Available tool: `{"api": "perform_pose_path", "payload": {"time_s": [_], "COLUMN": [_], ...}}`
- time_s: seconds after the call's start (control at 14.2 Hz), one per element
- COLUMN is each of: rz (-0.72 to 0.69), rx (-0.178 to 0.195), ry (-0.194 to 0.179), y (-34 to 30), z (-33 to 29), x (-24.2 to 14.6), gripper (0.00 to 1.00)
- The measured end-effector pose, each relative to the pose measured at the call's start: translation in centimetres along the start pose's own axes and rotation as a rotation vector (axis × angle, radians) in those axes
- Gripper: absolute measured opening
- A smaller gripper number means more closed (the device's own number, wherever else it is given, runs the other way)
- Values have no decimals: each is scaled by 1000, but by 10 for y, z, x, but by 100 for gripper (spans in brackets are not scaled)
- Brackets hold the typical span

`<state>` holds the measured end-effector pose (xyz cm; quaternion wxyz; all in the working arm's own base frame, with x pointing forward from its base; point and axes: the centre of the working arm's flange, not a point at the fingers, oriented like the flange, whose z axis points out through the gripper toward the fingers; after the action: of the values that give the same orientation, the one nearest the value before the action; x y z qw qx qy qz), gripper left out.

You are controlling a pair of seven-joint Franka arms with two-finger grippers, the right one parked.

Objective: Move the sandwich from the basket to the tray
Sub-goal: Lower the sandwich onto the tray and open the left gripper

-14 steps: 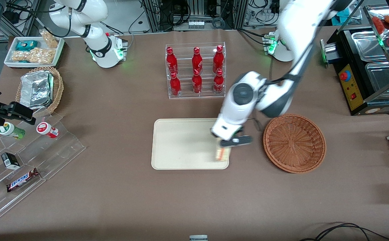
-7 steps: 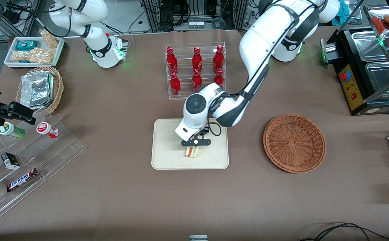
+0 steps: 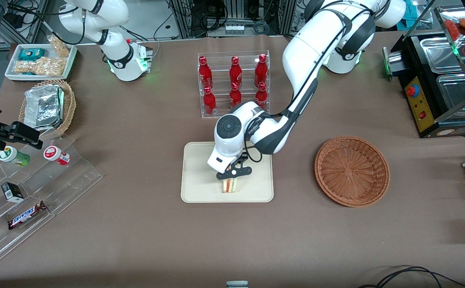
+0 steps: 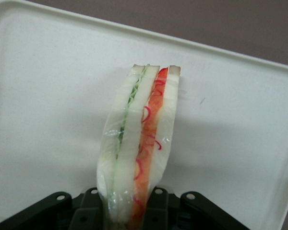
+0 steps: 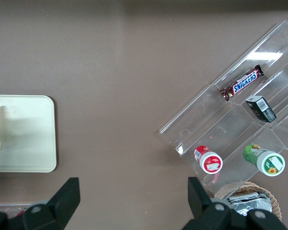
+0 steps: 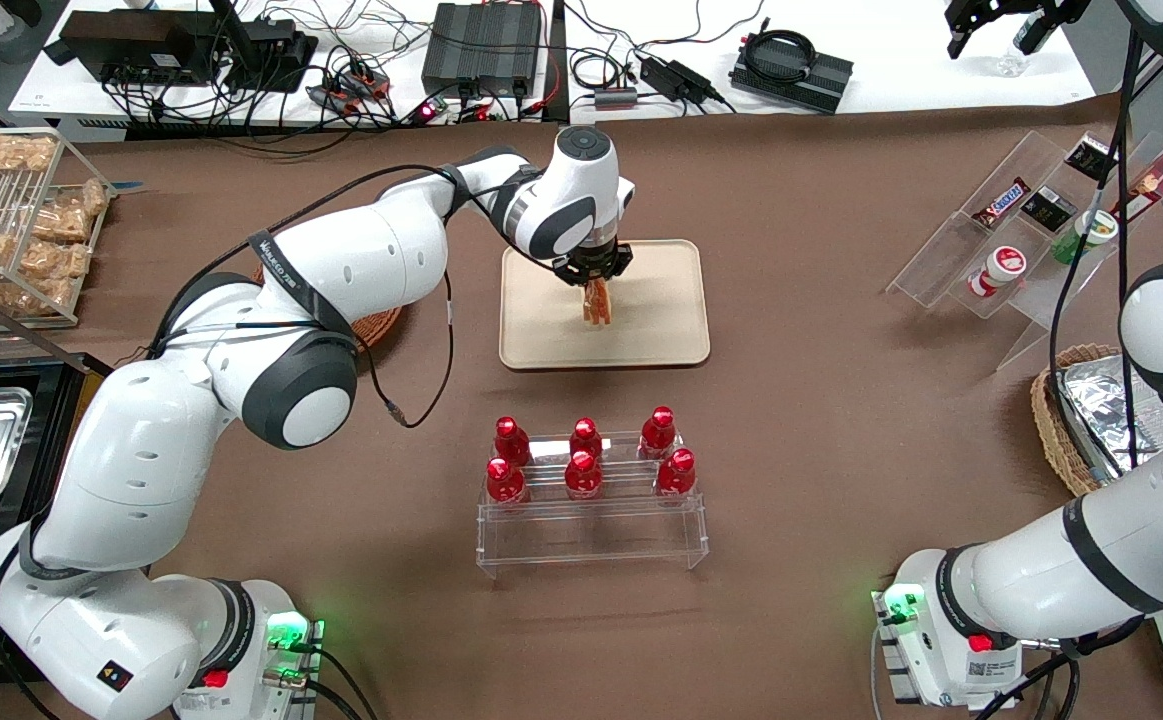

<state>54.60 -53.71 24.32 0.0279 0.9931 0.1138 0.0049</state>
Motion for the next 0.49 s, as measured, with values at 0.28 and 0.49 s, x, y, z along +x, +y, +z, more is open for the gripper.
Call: {"api": "perform_pose_path", "payload": {"time_s": [0.28,0.49], "rz": [-34,-41], "rx": [-7,-7], "ry": [7,15], "y": [1,-1], "z": [-4,-6], "x": [3,8], "gripper": [40,48]}}
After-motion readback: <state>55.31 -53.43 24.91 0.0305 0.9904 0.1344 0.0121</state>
